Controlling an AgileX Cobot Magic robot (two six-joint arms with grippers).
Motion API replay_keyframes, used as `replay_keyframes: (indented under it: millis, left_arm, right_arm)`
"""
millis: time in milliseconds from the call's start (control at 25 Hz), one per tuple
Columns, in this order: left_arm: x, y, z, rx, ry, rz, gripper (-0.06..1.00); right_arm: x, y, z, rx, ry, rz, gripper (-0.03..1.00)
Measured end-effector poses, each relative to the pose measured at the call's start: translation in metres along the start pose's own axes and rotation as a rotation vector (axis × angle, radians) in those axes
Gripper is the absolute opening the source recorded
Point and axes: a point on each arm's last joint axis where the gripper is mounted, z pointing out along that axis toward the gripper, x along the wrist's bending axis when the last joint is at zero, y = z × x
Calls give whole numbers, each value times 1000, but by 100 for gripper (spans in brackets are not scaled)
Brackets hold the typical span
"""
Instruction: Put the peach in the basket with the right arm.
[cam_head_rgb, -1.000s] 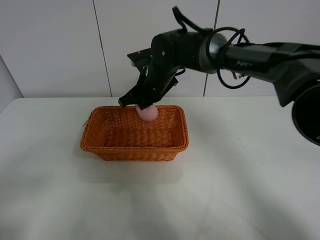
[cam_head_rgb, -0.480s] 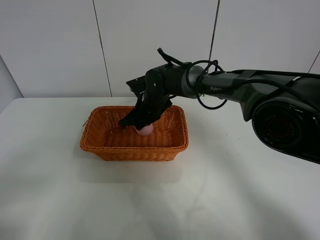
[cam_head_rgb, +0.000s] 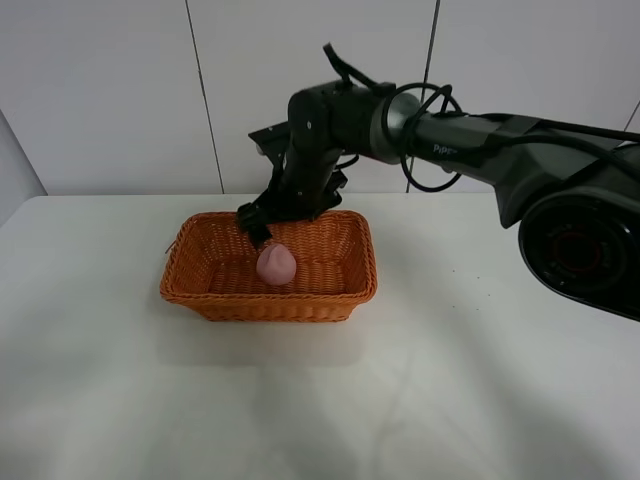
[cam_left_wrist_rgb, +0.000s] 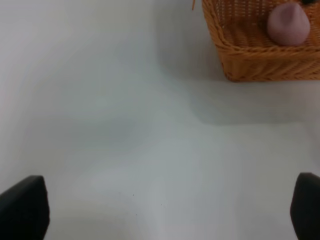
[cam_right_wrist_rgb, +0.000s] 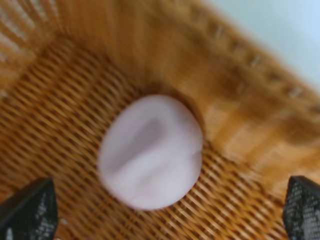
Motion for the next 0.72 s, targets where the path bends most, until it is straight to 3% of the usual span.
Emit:
replay_keyframes:
  millis: [240, 440, 560, 720]
  left_arm:
    - [0, 0, 0, 0, 0, 0, 99]
    - [0, 0, 0, 0, 0, 0, 99]
    - [0, 0, 0, 0, 0, 0, 99]
    - [0, 0, 0, 0, 0, 0, 99]
  right_arm:
    - [0, 24, -55, -32, -10, -14, 69]
    - [-12, 24, -59, -11, -22, 17, 70]
    - [-33, 24, -60, -5, -41, 57, 70]
    - [-88, 21, -63, -7, -88, 155, 70]
